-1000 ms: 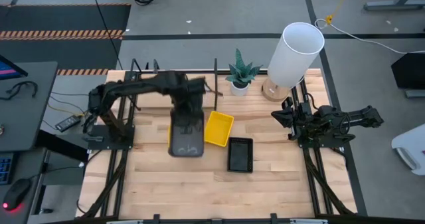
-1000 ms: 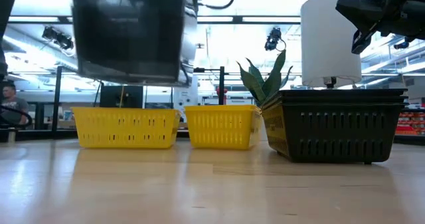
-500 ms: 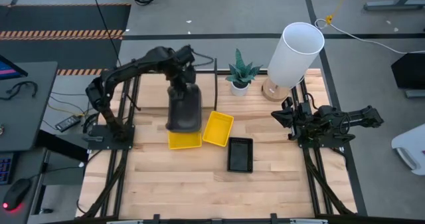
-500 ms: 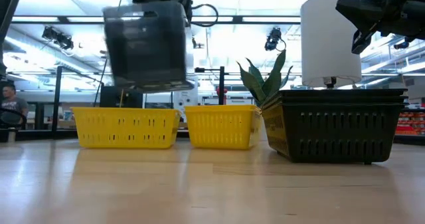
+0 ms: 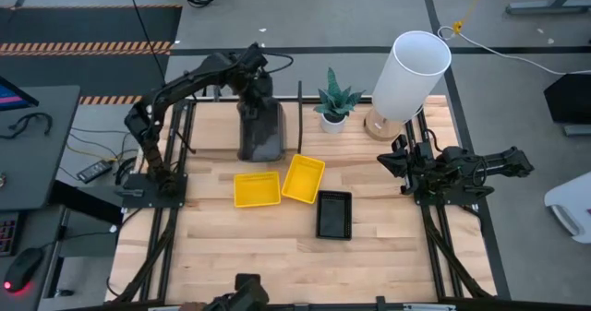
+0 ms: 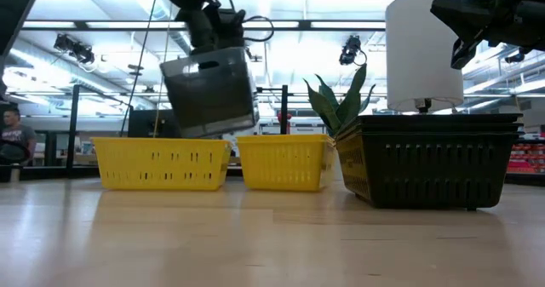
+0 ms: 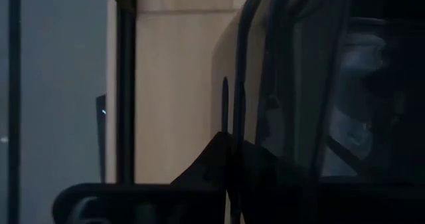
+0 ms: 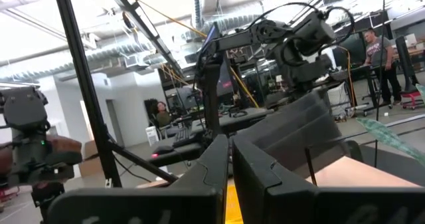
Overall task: Stack baskets on shelf by color
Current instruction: Put the stacked transparent black bins on the shelf
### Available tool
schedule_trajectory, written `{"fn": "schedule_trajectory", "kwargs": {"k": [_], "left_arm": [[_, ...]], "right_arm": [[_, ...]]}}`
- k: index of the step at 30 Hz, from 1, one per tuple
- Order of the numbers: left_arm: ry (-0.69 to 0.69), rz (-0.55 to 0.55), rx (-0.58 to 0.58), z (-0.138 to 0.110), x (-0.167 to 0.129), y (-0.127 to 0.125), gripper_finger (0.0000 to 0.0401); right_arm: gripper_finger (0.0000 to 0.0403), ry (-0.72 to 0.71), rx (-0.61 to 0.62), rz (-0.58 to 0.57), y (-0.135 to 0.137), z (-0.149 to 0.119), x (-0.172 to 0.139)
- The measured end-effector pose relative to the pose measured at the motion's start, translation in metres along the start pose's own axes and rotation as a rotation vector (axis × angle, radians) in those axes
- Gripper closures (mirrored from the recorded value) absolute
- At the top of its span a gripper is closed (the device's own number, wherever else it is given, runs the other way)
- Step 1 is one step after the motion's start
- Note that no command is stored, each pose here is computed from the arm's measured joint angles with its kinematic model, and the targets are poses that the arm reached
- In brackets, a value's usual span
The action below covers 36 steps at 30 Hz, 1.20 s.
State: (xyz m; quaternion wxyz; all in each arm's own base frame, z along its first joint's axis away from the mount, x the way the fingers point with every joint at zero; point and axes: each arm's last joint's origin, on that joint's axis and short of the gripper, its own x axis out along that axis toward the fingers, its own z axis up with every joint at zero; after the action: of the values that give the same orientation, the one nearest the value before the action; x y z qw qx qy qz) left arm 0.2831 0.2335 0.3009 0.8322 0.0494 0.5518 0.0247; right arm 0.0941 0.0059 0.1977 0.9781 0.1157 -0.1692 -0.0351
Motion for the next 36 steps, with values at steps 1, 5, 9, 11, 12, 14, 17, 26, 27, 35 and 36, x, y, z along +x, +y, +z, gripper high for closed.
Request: {"fn": "schedule_trajectory", "kwargs": {"k": [1,5,9,11,12,14,17,26,27,35,36], "left_arm": [[0.0,0.003,0.005,0.003,-0.001,0.003,0.0385],[0.003,0.002,0.008,0.015,-0.003,0.018,0.0385],[0.013,0.006,0.009,0.021,0.008,0.034,0.0385],[0.011,0.009,-0.001,0.022,0.013,0.041,0.0385],[0.014,0.007,-0.006,0.021,0.016,0.044,0.0385],[0.029,-0.006,-0.01,0.02,0.024,0.046,0.0385],[0.047,-0.017,-0.016,0.017,0.034,0.051,0.0385],[0.045,-0.014,-0.016,0.016,0.046,0.057,0.0385],[0.043,-0.013,-0.015,0.016,0.046,0.057,0.0385],[0.031,-0.002,-0.006,0.016,0.05,0.057,0.0385],[0.031,-0.002,-0.005,0.016,0.051,0.057,0.0385]], "right_arm": [[0.0376,0.001,0.0,0.0,0.0,0.0,0.0],[0.0376,0.0,0.0,0.0,0.0,0.0,0.0],[0.0376,0.0,0.0,0.0,0.0,0.0,0.0],[0.0376,0.001,0.0,0.0,0.0,0.0,0.0],[0.0376,0.0,0.0,0.0,0.0,0.0,0.0],[0.0376,0.001,0.0,0.0,0.0,0.0,0.0],[0.0376,0.0,0.0,0.0,0.0,0.0,0.0],[0.0376,0.0,0.0,0.0,0.0,0.0,0.0],[0.0376,0.0,0.0,0.0,0.0,0.0,0.0],[0.0376,0.0,0.0,0.0,0.0,0.0,0.0],[0.0376,0.0,0.0,0.0,0.0,0.0,0.0]]}}
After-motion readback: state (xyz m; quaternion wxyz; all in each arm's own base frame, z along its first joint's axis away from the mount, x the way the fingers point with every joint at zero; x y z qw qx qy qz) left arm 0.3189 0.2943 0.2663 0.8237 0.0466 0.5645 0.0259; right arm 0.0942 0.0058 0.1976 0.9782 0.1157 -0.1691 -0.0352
